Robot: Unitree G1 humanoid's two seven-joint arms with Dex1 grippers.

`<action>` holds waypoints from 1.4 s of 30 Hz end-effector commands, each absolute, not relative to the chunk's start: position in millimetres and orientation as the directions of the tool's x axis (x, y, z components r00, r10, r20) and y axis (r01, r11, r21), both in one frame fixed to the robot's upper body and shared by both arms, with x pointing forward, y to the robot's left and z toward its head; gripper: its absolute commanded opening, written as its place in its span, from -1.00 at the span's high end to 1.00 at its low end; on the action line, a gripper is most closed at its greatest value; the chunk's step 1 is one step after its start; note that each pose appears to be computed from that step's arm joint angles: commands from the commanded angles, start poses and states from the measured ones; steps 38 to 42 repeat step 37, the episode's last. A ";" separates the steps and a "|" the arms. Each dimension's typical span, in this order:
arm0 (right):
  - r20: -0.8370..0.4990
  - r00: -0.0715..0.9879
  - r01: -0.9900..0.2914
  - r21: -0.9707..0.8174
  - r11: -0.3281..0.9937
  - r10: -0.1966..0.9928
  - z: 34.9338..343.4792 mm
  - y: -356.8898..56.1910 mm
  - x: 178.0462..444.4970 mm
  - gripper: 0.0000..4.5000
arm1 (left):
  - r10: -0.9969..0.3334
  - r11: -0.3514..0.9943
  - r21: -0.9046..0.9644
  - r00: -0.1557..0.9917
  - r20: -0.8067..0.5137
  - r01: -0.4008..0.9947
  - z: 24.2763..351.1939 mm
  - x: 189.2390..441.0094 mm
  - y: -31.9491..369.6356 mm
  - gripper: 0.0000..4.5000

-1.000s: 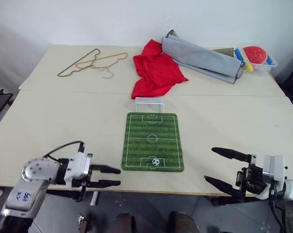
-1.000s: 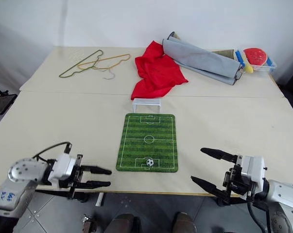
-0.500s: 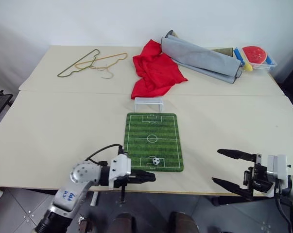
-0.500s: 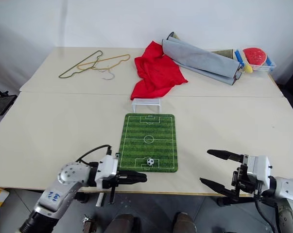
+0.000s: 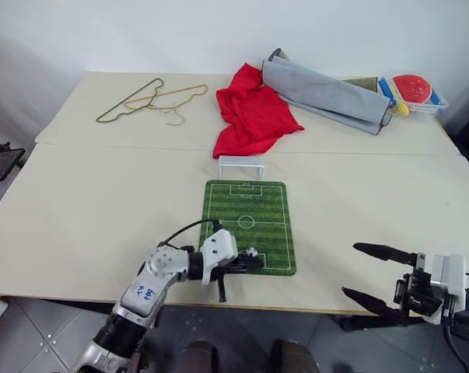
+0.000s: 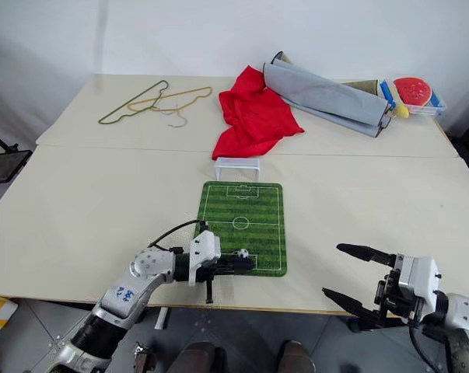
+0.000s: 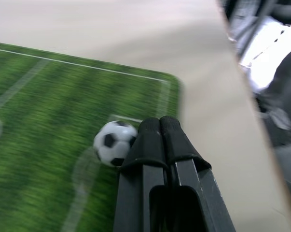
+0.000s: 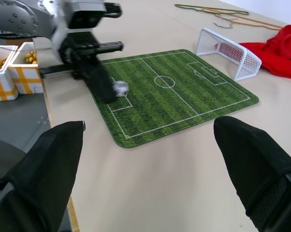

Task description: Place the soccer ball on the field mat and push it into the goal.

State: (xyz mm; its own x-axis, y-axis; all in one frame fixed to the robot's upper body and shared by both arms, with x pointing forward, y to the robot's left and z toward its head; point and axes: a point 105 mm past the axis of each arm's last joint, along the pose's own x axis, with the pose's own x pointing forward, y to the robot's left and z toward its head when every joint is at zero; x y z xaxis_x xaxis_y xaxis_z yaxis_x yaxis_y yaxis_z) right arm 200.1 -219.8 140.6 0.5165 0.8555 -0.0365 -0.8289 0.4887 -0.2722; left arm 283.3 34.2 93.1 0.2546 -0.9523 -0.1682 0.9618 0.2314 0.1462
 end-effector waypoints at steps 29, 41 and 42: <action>0.247 0.703 -0.576 -0.353 0.738 0.667 168.4 -242.5 248.0 -1.00 | -0.634 0.718 0.377 0.774 0.004 0.586 181.9 281.4 286.8 0.99; 0.235 0.655 -0.621 -0.374 0.688 0.719 176.7 -232.0 264.1 -1.00 | -0.456 0.833 0.343 0.890 -0.021 0.435 155.9 255.1 318.4 0.99; 0.235 0.655 -0.621 -0.374 0.688 0.719 176.7 -232.0 264.1 -1.00 | -0.456 0.833 0.343 0.890 -0.021 0.435 155.9 255.1 318.4 0.99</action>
